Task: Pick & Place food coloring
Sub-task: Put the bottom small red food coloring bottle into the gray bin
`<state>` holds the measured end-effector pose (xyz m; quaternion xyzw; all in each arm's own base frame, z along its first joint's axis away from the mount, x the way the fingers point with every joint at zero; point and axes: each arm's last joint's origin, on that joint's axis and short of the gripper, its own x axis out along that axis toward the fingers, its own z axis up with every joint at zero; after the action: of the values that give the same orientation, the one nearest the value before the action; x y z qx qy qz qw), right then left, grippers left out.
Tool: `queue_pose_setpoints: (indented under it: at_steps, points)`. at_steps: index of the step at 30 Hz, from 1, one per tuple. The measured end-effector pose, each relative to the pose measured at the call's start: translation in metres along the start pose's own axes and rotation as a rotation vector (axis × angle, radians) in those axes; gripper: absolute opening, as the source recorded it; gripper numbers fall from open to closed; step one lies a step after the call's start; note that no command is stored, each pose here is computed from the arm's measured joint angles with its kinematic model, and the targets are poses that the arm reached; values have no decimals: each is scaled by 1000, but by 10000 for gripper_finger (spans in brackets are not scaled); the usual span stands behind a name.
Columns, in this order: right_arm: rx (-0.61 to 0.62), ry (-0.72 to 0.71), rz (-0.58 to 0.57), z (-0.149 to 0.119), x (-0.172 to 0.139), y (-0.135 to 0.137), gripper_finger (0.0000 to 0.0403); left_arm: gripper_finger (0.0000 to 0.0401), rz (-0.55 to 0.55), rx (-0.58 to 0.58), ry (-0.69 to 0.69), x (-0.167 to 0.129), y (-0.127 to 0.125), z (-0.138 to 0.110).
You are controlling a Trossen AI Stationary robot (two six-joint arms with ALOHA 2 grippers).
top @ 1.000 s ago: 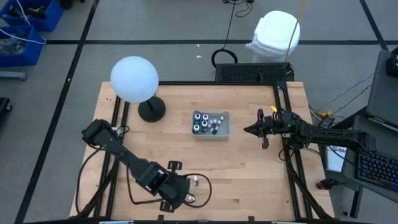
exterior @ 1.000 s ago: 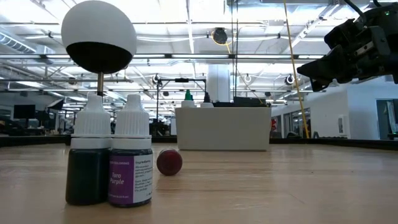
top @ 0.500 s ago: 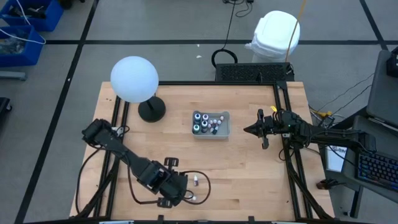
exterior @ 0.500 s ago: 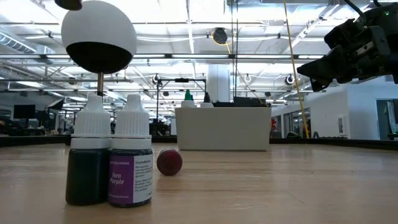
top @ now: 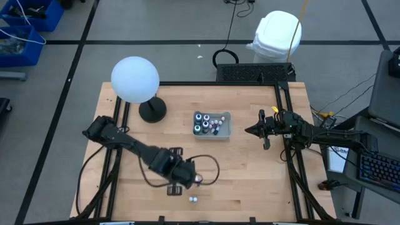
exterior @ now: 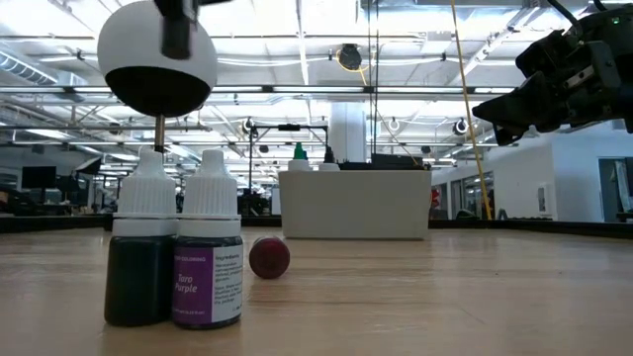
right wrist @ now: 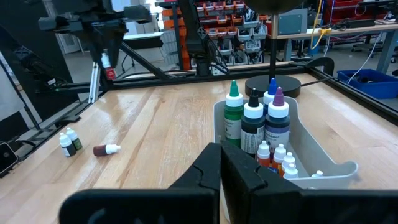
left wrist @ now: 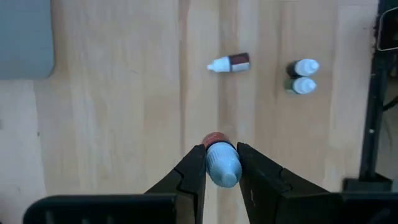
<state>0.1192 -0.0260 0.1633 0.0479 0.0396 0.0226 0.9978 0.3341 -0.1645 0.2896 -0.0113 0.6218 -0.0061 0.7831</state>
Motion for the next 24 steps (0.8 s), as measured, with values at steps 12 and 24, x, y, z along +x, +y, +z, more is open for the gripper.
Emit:
queue_pose_setpoints:
  at_steps: [12,24]
  points:
    - [5,13,-1,-1,0,0,0,81,10,63,-7,4,61,25]
    - [7,19,-1,-2,0,0,0,81,45,97,-37,6,123,41]
